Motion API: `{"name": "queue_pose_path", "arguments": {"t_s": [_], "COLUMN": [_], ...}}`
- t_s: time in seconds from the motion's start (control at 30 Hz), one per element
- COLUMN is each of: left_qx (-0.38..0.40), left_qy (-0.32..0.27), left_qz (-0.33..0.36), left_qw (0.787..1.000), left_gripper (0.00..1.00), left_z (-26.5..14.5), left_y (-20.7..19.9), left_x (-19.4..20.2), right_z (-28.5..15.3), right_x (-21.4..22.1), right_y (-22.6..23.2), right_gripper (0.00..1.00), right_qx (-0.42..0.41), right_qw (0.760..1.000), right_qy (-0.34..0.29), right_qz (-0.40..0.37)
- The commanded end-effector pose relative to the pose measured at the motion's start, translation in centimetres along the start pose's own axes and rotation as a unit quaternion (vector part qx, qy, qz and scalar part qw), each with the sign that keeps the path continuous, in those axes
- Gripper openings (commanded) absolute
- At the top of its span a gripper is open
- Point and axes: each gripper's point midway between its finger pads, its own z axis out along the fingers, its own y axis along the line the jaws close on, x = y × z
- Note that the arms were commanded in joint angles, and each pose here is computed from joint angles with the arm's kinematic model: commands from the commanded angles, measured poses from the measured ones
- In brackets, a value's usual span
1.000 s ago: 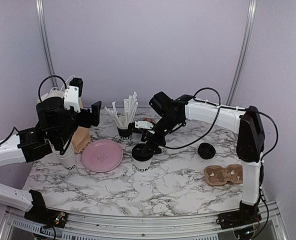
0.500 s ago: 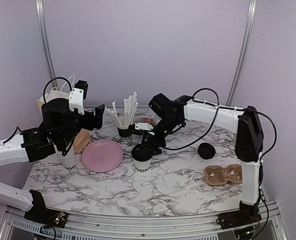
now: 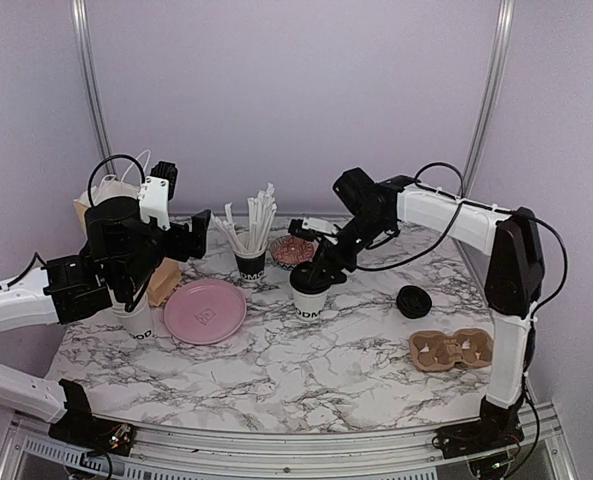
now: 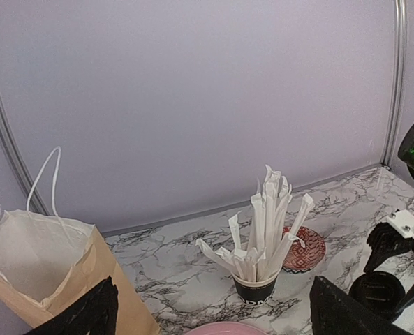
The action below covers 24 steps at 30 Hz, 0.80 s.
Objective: Pack the takeout coffee
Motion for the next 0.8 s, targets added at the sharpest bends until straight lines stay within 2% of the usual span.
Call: {"name": "queue_pose_path", "arguments": {"t_s": [0.0,0.3,0.43,0.6,0.77], "left_qx": [0.0,0.0,0.0,-0.004,-0.009], "left_qy": [0.004,0.008,0.011,0.013,0.014], "left_qz": [0.0,0.0,0.003,0.008,0.014], "left_qw": [1.0,1.0,1.0,1.0,1.0], "left_gripper": [0.96,0.96,0.96,0.96,0.96], "left_z": [0.3,0.4,0.5,0.6,0.7], "left_y": [-0.1,-0.2,-0.3,-0.2,-0.1], "left_x": [-0.4,-0.1,-0.1,0.0,0.1], "right_z": [-6.3,-12.9,-13.5,-13.8,-11.9], "right_x": [1.6,9.2,10.7,8.0,4.4], "right_y": [-4.6,-13.0,-13.7,-10.4,-5.5], "right_gripper": [0.7,0.69,0.7,0.75,0.97], "right_qx": [0.071,0.173,0.167,0.12,0.149], "right_qw": [0.995,0.967,0.963,0.976,0.985], "right_qy": [-0.028,-0.045,-0.059,-0.106,-0.086], "right_qz": [0.06,0.182,0.204,0.15,0.01]}}
